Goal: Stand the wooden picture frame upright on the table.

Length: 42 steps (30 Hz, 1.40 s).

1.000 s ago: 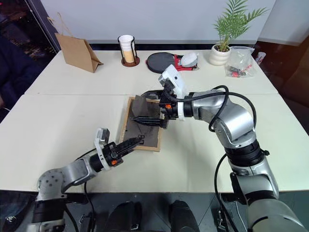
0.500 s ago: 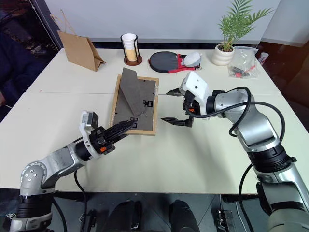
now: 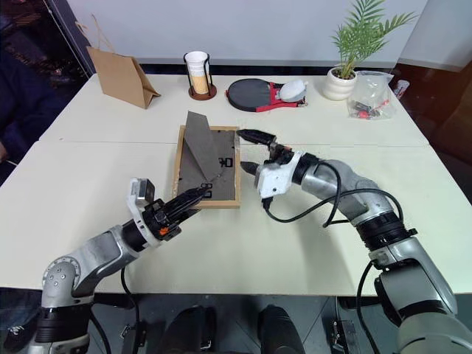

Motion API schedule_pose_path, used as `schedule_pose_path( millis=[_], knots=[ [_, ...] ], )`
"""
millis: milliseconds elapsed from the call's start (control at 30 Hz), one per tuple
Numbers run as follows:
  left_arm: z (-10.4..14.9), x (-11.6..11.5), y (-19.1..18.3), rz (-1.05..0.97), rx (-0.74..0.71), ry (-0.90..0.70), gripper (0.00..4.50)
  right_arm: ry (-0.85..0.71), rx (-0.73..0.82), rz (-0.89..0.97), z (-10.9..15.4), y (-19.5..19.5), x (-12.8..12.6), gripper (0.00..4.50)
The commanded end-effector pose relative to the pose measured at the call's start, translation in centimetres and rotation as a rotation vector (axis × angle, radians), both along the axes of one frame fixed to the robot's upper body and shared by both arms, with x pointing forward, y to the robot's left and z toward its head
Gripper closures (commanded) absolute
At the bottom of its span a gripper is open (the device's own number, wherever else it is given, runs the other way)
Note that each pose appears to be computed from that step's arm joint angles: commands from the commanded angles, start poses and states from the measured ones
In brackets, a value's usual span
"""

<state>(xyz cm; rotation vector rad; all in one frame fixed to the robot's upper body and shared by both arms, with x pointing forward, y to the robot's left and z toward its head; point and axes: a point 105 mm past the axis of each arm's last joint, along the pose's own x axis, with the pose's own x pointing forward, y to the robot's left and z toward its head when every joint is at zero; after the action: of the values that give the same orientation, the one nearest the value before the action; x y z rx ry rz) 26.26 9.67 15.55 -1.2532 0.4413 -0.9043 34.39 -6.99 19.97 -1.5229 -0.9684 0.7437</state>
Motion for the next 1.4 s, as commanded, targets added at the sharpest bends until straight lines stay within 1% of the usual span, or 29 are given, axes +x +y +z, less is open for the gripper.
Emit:
schedule_pose_path(
  millis=[33, 300, 333, 400, 467, 533, 567, 667, 767, 833, 900, 967, 1000, 1033, 1067, 1100, 1133, 1167, 1200, 1233, 1267, 1300, 1367, 1400],
  knots=[
    [1.3, -0.7, -0.3, -0.007, -0.029, -0.045, 3.41, -0.129, 0.005, 0.091, 1.3, 1.3, -0.5, 0.07],
    [0.9, -1.6, -0.9, -0.007, -0.031, -0.028, 3.41, -0.160, -0.022, 0.143, 0.5, 2.7, 0.6, 0.07],
    [0.9, -1.6, -0.9, -0.004, -0.030, -0.027, 3.41, -0.159, -0.023, 0.145, 0.4, 2.8, 0.7, 0.29],
    [1.0, -1.7, -0.9, 0.001, -0.029, -0.028, 3.41, -0.161, -0.022, 0.146, 0.4, 2.8, 1.0, 0.89],
    [0.9, -1.9, -0.9, 0.003, -0.026, -0.029, 3.41, -0.161, -0.021, 0.140, 0.4, 2.7, 1.3, 1.88],
    [0.9, -2.0, -0.9, 0.005, -0.025, -0.029, 3.41, -0.160, -0.019, 0.136, 0.4, 2.5, 1.5, 2.99],
    [0.9, -2.1, -0.9, 0.006, -0.025, -0.029, 3.41, -0.162, -0.020, 0.133, 0.4, 2.4, 1.6, 3.40],
    [0.9, -2.3, -0.9, 0.007, -0.021, -0.030, 3.41, -0.166, -0.022, 0.126, 0.5, 2.0, 1.9, 3.44],
    [0.8, -2.4, -0.6, -0.007, 0.021, -0.043, 3.41, -0.126, -0.002, 0.132, 0.6, 1.8, 1.7, 3.44],
    [0.7, -2.5, -0.2, -0.022, 0.057, -0.053, 2.34, -0.090, 0.020, 0.137, 0.8, 1.8, 1.6, 3.44],
    [0.3, -2.9, 0.5, -0.054, 0.118, -0.063, 1.46, -0.047, 0.030, 0.139, 0.9, 1.8, 1.5, 3.44],
    [0.0, -3.3, 1.7, -0.082, 0.177, -0.074, 0.43, -0.013, 0.036, 0.138, 0.9, 1.7, 1.4, 3.44],
    [0.0, -3.5, 2.3, -0.105, 0.227, -0.083, 0.06, 0.010, 0.042, 0.135, 1.0, 1.6, 1.4, 3.44],
    [0.0, -3.7, 2.8, -0.125, 0.276, -0.103, 0.06, 0.028, 0.047, 0.132, 1.0, 1.5, 1.4, 3.44],
    [0.2, -3.9, 3.5, -0.149, 0.337, -0.141, 0.06, 0.070, 0.048, 0.131, 0.9, 1.4, 1.4, 3.44],
    [0.3, -4.0, 4.4, -0.169, 0.431, -0.206, 0.06, 0.146, 0.068, 0.121, 0.8, 1.3, 1.6, 3.44],
    [0.5, -4.0, 5.1, -0.183, 0.490, -0.254, 0.06, 0.221, 0.088, 0.113, 0.7, 1.1, 1.7, 3.44],
    [0.7, -3.7, 6.0, -0.192, 0.542, -0.292, 0.06, 0.350, 0.122, 0.086, 0.4, 1.0, 2.0, 3.44],
    [1.0, -3.4, 6.8, -0.197, 0.613, -0.351, 0.06, 0.510, 0.156, 0.074, 0.1, 0.9, 2.0, 3.44],
    [1.3, -3.0, 7.5, -0.200, 0.651, -0.390, 0.06, 0.686, 0.186, 0.083, -0.3, 0.8, 1.8, 3.44],
    [1.7, -2.5, 8.2, -0.204, 0.698, -0.435, 0.06, 0.952, 0.245, 0.114, -0.4, 0.8, 1.1, 3.44],
    [1.8, -2.1, 8.7, -0.211, 0.736, -0.475, 0.06, 1.168, 0.270, 0.177, -0.3, 1.0, -0.1, 3.44],
    [2.1, -1.3, 9.2, -0.214, 0.767, -0.523, 0.06, 1.456, 0.263, 0.285, 0.2, 1.1, -2.1, 3.44],
    [2.4, -0.8, 9.4, -0.206, 0.771, -0.541, 0.06, 1.564, 0.239, 0.296, 0.0, 0.9, -2.6, 3.44]
  ],
)
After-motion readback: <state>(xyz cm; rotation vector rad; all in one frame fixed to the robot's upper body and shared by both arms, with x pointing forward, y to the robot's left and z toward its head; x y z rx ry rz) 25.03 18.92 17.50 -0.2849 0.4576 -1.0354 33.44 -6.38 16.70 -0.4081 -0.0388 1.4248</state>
